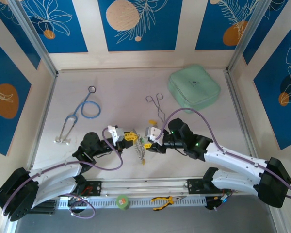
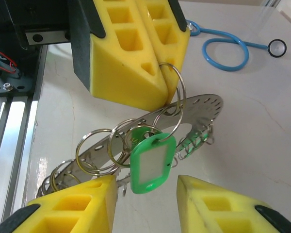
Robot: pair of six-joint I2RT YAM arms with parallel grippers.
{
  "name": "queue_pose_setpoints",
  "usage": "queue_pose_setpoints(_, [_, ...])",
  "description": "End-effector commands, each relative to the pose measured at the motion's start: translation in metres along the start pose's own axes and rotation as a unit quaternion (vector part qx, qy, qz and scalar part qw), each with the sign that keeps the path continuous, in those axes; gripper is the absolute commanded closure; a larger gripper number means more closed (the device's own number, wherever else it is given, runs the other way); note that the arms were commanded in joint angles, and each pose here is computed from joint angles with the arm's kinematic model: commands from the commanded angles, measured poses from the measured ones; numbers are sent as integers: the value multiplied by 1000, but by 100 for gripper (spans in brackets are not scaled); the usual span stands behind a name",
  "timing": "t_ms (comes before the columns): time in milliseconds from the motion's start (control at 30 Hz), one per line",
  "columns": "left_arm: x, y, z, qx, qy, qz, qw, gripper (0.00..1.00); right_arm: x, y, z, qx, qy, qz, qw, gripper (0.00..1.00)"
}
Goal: Put the keys on the keyring
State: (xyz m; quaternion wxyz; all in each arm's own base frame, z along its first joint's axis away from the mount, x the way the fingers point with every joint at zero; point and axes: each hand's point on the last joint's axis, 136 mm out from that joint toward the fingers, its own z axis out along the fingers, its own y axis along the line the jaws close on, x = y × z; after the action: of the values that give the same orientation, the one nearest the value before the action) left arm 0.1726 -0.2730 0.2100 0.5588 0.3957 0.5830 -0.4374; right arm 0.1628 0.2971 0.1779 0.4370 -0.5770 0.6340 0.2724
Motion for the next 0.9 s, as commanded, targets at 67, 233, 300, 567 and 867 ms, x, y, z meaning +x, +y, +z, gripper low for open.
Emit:
queue_pose_setpoints(67, [-18,-10,0,21,-32,27,999,100,-8,1,3,-5,-13,-15,1000,62])
queue_pose_setpoints(233, [-18,-10,-1,23,-32,27,999,100,-9,-4,9,4,-11,-19,1000,65])
queue_pose_setpoints(300, [-18,-11,-1,23,-33,27,999,100,-10,-6,10,7,-11,-20,1000,68])
queue_pose_setpoints(567, [-17,-10,-2,20,-30,30,999,100,-10,-11,5,28,-11,-27,999,80])
queue_pose_setpoints(867, [-10,-11,-2,21,-13,39,999,100,-11,-11,-9,38,-2,-33,999,91])
